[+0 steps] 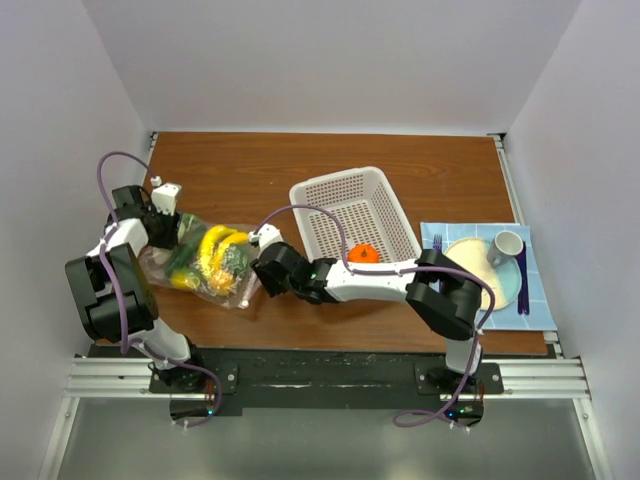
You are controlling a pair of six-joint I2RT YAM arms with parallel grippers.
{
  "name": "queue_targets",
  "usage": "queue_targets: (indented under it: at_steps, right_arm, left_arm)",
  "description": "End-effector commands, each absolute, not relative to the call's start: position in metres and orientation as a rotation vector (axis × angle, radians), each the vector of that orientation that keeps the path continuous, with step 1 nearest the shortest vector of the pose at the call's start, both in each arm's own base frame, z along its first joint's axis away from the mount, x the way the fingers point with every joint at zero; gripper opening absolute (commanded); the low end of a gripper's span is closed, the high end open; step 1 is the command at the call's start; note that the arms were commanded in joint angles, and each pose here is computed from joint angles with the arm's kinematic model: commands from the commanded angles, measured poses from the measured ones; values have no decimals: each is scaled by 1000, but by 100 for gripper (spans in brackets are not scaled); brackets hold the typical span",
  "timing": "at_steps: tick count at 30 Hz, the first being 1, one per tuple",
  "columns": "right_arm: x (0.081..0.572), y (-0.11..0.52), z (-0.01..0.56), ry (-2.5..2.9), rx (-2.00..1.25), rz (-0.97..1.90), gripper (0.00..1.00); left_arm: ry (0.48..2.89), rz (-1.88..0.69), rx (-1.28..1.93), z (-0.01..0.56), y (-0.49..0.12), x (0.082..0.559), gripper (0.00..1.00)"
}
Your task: Open the zip-top bag and remove the fake food
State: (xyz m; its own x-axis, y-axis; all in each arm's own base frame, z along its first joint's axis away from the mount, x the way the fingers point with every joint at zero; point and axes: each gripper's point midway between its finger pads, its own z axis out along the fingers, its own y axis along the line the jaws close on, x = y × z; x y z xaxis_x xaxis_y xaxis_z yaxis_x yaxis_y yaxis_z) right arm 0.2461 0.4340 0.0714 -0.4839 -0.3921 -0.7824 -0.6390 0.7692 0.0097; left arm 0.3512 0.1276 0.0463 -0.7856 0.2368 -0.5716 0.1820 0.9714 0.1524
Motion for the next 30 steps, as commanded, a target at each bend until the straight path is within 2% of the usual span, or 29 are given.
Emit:
queue_targets:
  at_steps: [1, 3, 6, 12, 16, 22, 30]
  right_arm:
    - [267, 455, 100, 2063, -705, 482, 65]
    - [272, 464, 104, 2041, -700, 518, 75]
    - [277, 474, 95, 2042, -706, 548, 83]
    - [278, 495, 82, 2033, -715, 666, 91]
    - [272, 511, 97, 1926, -720, 802, 99]
    - [267, 519, 101, 1860, -731, 868, 98]
    - [275, 525, 76, 1905, -698, 836, 99]
  left_arm:
    - [2581, 142, 341, 23, 128, 335, 0]
    - [2584, 129, 358, 22, 122, 334, 0]
    - [2582, 111, 380, 23, 114, 334, 0]
    - [2590, 92, 429, 20, 97, 336, 0]
    - [2618, 78, 442, 13, 88, 334, 0]
    - [2660, -8, 482, 9, 58, 320, 0]
    - [2645, -412, 656, 53, 3, 273, 0]
